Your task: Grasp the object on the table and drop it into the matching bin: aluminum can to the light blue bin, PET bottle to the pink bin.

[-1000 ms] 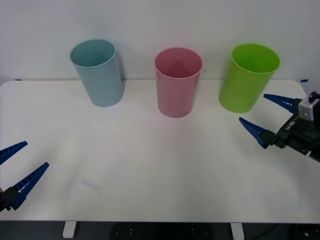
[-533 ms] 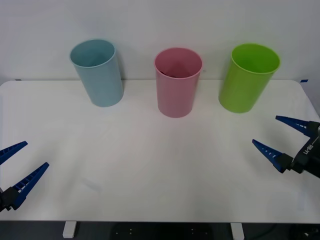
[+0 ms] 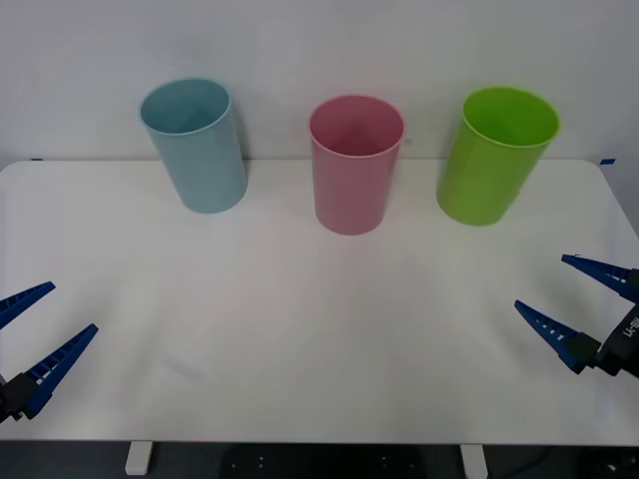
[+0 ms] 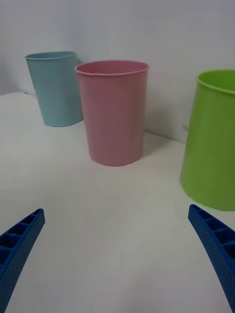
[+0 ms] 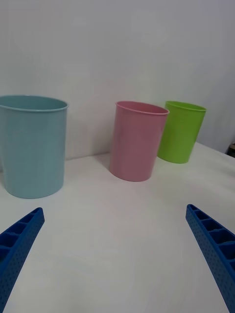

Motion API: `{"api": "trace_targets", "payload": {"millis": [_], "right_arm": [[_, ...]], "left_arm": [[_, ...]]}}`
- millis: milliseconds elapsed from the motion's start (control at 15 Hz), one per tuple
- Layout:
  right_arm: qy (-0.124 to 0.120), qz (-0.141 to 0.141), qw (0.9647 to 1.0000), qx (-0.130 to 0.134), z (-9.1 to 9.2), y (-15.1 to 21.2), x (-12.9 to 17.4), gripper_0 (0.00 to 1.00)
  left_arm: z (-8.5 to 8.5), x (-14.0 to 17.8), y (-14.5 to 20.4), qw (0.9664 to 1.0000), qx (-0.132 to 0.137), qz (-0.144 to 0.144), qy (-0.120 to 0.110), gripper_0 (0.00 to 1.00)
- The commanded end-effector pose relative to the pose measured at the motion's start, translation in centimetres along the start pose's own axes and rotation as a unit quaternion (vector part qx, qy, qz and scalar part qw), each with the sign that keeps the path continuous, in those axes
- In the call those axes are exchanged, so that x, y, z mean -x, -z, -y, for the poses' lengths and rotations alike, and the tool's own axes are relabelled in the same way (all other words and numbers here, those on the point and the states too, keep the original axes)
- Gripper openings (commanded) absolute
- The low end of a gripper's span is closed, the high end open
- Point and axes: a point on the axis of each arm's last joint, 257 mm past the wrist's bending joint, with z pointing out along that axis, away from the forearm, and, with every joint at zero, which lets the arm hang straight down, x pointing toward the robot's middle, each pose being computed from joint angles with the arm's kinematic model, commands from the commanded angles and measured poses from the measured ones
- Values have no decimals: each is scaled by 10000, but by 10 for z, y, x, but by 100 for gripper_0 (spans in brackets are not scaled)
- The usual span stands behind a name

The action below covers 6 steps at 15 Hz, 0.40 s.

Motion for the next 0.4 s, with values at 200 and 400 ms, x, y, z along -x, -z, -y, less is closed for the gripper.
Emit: {"api": "trace_targets", "payload": {"millis": [200, 400], "right_arm": [[-139, -74, 9999, 53, -10, 5, -11, 100], [-139, -74, 9999, 53, -10, 5, -11, 100]], "left_arm": [[0, 0, 0, 10000, 0, 0, 0, 100], [0, 0, 0, 10000, 0, 0, 0, 100]]}}
